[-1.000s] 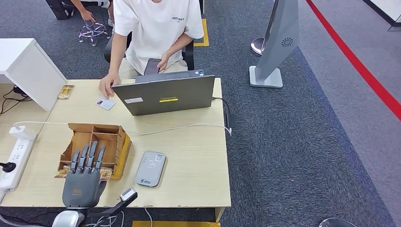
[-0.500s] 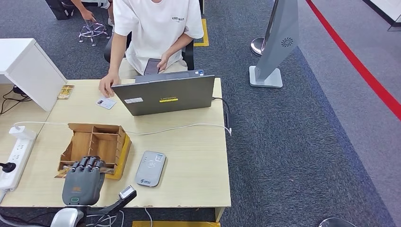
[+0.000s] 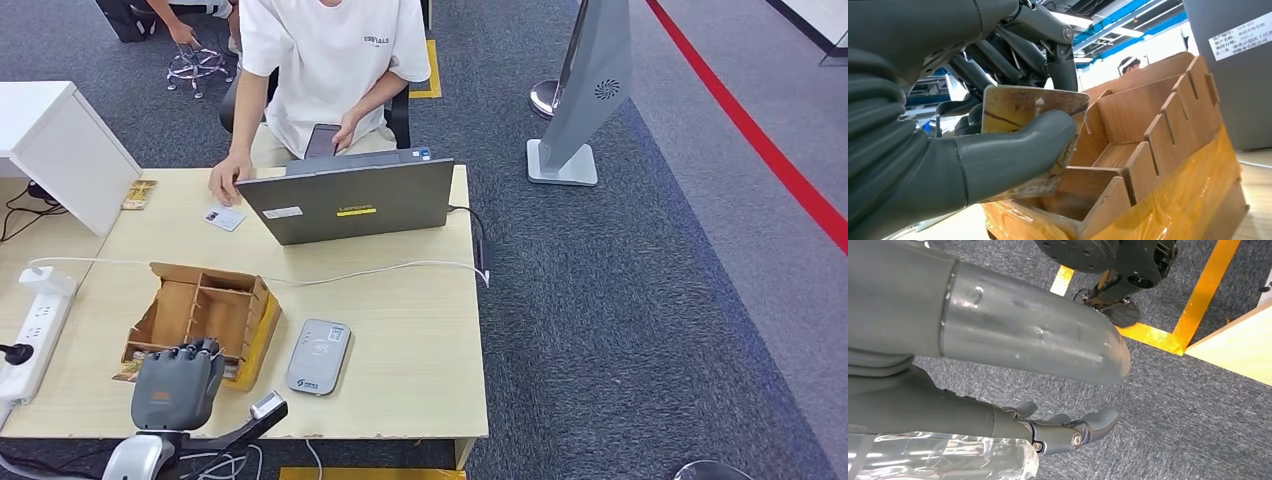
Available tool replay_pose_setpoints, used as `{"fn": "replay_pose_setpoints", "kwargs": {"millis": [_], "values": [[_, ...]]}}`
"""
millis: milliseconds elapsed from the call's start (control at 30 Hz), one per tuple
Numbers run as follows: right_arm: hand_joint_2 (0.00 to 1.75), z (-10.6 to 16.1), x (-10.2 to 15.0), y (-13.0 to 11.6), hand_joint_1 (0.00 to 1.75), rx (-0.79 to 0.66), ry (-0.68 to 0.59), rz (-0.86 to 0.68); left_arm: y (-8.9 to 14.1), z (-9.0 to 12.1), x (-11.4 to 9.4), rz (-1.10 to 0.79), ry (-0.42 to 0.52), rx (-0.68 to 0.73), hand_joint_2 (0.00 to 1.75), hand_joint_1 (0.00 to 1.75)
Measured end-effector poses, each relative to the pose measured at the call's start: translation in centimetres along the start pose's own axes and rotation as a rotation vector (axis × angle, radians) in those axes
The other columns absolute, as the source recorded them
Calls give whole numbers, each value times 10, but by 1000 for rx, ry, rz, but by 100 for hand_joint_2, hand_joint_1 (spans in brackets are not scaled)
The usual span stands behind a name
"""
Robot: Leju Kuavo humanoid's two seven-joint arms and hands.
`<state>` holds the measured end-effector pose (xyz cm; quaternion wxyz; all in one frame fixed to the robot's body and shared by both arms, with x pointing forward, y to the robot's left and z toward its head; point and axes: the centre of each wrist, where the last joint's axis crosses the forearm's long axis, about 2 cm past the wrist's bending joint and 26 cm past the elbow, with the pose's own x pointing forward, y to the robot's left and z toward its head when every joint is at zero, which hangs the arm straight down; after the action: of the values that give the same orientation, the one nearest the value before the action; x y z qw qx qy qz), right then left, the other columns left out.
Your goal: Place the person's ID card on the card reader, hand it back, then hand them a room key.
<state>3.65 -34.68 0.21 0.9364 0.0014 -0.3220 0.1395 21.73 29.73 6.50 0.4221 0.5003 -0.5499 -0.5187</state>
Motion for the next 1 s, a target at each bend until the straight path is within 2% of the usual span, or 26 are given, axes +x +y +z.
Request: {"fn": "replay_pose_setpoints", "kwargs": {"millis": [367, 867, 1000], "values": [[0, 2, -2, -1, 0, -10, -6, -21, 4, 5, 7, -3, -42, 57, 175, 175], [0, 13, -9, 0, 0, -43, -2, -65, 36, 17, 18, -8, -118, 201, 175, 175], [0, 16, -9, 1, 0, -50, 2, -71, 53, 11, 16, -10, -139, 265, 175, 175]]}}
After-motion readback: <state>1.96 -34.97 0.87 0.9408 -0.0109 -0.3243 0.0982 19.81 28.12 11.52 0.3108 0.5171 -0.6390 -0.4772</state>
